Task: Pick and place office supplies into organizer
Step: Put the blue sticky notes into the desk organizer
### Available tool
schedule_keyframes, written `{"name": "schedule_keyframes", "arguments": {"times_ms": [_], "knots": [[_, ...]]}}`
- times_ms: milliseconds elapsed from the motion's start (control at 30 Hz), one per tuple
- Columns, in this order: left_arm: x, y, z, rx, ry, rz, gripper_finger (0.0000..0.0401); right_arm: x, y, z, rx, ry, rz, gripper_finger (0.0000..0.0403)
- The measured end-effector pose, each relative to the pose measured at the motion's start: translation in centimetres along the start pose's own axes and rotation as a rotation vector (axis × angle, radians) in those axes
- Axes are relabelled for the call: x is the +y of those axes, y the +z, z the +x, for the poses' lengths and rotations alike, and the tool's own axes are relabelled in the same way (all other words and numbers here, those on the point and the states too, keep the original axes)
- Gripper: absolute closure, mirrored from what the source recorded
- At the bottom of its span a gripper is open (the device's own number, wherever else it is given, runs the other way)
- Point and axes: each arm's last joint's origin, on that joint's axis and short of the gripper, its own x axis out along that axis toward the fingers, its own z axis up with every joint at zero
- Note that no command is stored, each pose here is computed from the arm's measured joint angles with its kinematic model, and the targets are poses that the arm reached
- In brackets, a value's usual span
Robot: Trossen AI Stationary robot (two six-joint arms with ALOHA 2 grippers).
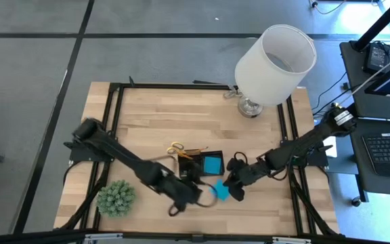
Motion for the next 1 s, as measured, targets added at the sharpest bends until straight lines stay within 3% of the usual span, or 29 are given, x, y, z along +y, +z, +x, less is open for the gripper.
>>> {"name": "schedule_keyframes", "arguments": {"times_ms": [233, 433, 733, 1000], "knots": [[2.0, -3.7, -5.8, -0.259, 0.044, -0.148, 0.0274, 2.4, 3.8, -2.8, 0.061, -0.118, -0.191, 0.0402], [2.9, -7.3, -9.4, -0.4, 0.075, -0.215, 0.0274, 2.2, 7.3, -4.8, 0.108, -0.202, -0.334, 0.0401], [3.8, -11.3, -10.8, -0.348, 0.281, -0.299, 0.0274, -1.9, 11.5, -5.0, 0.167, -0.179, -0.533, 0.0398], [3.6, -11.9, -10.5, -0.32, 0.309, -0.293, 0.0274, -4.7, 13.3, -2.2, 0.241, -0.12, -0.608, 0.0397]]}}
